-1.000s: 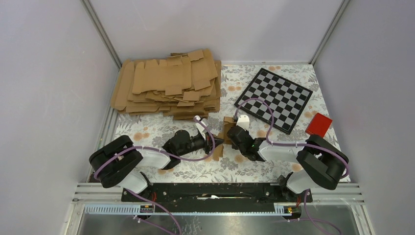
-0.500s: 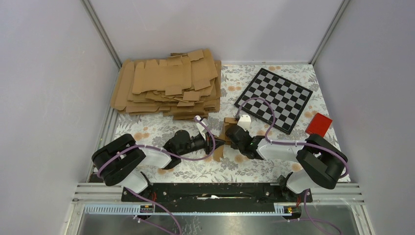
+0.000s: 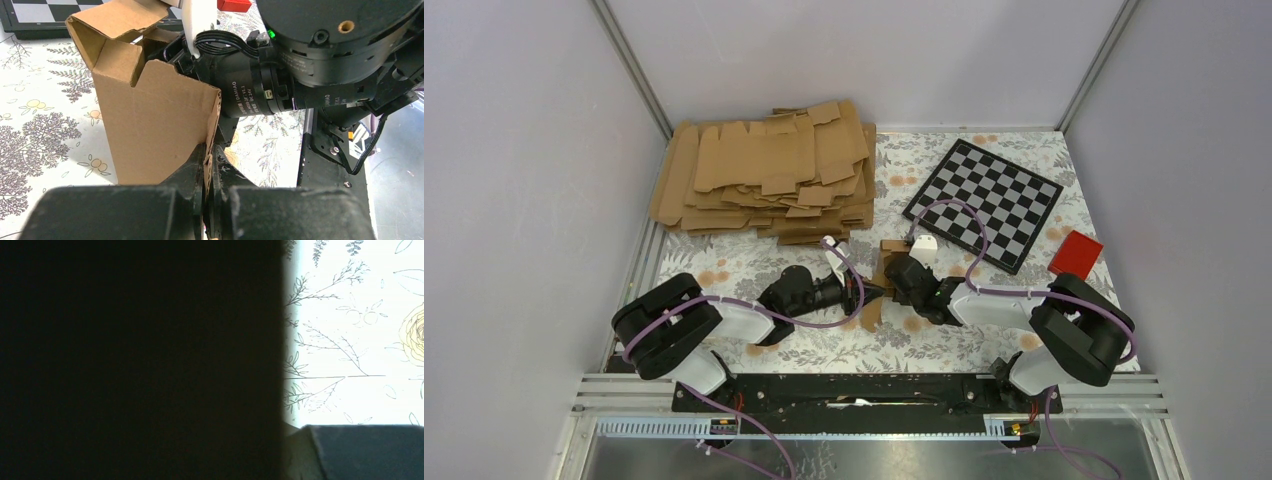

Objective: Fold the paper box

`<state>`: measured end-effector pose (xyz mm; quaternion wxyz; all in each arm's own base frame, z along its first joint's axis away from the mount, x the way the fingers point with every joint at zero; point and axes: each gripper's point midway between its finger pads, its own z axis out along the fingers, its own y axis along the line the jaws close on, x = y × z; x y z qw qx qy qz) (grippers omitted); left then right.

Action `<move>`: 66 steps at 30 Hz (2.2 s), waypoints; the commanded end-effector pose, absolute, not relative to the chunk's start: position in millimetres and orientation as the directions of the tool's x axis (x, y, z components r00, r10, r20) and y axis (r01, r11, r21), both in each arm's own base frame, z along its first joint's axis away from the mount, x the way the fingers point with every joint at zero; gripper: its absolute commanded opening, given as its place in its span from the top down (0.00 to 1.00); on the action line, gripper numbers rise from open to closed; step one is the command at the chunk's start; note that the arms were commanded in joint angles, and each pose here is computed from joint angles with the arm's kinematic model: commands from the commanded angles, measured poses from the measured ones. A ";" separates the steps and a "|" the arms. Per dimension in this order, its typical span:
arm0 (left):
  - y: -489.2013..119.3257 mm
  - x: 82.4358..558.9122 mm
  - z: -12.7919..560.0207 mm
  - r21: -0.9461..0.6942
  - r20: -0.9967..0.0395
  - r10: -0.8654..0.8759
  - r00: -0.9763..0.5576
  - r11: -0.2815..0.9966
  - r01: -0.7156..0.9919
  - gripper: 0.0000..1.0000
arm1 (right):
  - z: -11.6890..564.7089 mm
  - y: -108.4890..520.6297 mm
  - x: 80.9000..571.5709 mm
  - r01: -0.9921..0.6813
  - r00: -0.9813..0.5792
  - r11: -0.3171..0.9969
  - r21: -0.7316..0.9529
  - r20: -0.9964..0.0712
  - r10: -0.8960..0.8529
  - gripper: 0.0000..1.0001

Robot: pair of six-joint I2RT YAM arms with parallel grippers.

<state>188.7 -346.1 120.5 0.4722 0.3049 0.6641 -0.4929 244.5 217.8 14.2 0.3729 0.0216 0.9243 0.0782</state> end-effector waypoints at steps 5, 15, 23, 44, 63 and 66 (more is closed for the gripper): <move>-348.1 190.9 115.2 -0.360 -0.925 -0.022 -0.380 0.371 0.856 1.00 | 44.7 241.9 245.1 -0.124 -0.685 0.955 0.269 -0.720 0.114 0.61; -346.0 193.8 114.1 -0.349 -0.928 -0.019 -0.371 0.391 0.852 1.00 | 59.0 234.5 240.5 -0.160 -0.651 0.945 0.285 -0.750 0.116 0.58; -340.9 204.7 108.2 -0.341 -0.916 0.027 -0.400 0.471 0.814 1.00 | 71.6 227.2 233.5 -0.198 -0.639 0.941 0.274 -0.764 0.088 0.19; -347.4 229.2 135.0 -0.330 -0.841 0.160 -0.516 0.605 0.725 1.00 | 128.7 181.1 229.6 -0.242 -0.569 0.958 0.155 -0.823 -0.011 0.00; -343.7 238.2 144.2 -0.259 -0.883 0.163 -0.441 0.614 0.746 1.00 | 161.8 201.1 270.4 -0.466 -0.676 0.872 0.152 -0.697 -0.240 0.00; -343.4 239.1 143.2 -0.250 -0.887 0.165 -0.430 0.613 0.750 1.00 | 157.7 189.5 277.5 -0.440 -0.667 0.894 0.086 -0.698 -0.261 0.00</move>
